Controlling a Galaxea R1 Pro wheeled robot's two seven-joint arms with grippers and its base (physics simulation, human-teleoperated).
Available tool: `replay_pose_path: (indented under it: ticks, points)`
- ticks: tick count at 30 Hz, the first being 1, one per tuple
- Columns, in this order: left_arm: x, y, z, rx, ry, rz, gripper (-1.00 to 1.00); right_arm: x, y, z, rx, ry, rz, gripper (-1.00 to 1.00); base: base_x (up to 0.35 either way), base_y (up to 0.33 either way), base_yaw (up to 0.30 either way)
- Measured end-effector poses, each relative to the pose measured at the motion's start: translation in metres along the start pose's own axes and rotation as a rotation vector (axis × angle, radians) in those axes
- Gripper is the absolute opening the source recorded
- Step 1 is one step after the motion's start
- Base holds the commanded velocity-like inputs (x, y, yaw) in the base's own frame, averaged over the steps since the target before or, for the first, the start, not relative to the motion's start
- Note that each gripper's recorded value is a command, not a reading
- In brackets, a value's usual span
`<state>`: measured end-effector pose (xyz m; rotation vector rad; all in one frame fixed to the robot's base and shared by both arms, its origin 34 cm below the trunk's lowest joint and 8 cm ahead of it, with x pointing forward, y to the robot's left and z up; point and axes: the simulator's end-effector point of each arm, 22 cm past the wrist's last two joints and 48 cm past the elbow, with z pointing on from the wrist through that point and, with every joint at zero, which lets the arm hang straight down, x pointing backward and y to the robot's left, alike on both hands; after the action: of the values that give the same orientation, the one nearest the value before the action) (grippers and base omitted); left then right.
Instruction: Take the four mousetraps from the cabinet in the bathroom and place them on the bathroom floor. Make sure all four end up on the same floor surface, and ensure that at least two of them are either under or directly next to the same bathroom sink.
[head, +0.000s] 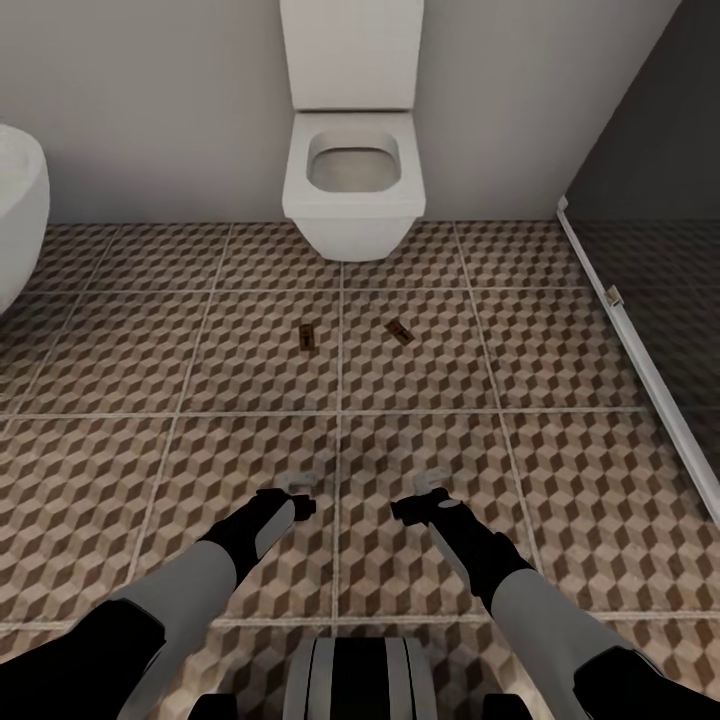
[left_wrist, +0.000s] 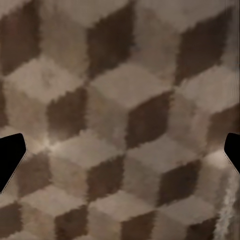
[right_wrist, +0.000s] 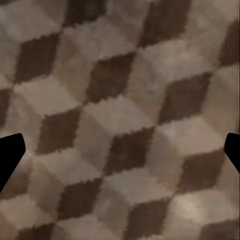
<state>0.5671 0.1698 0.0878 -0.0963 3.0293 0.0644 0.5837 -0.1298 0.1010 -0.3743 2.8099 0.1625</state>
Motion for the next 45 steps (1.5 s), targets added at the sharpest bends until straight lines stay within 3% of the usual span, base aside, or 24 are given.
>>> replay_pose_path:
  ticks: [14,23,29,38,45]
  points:
    - [-0.013,0.002,-0.028,-0.001,-0.011,0.000,1.00,-0.021,-0.002,-0.026,0.005,-0.017,-0.007,1.00,0.000,0.000,0.000]
    - [-0.001,0.005,-0.045,0.000,0.017,0.002,1.00,-0.024,-0.004,-0.045,0.008,-0.007,-0.008,1.00,0.000,0.000,0.000]
    - [0.013,0.012,-0.051,0.013,0.020,-0.012,1.00,-0.002,-0.020,-0.059,0.031,0.020,-0.009,1.00,0.000,0.000,0.000]
    - [0.041,0.036,-0.061,-0.001,0.016,-0.036,1.00,0.019,-0.036,-0.081,0.052,-0.041,-0.002,1.00,0.000,0.000,0.000]
    - [0.058,0.048,-0.072,0.008,-0.018,-0.050,1.00,0.054,-0.050,-0.103,0.072,-0.059,0.002,1.00,0.000,0.000,0.000]
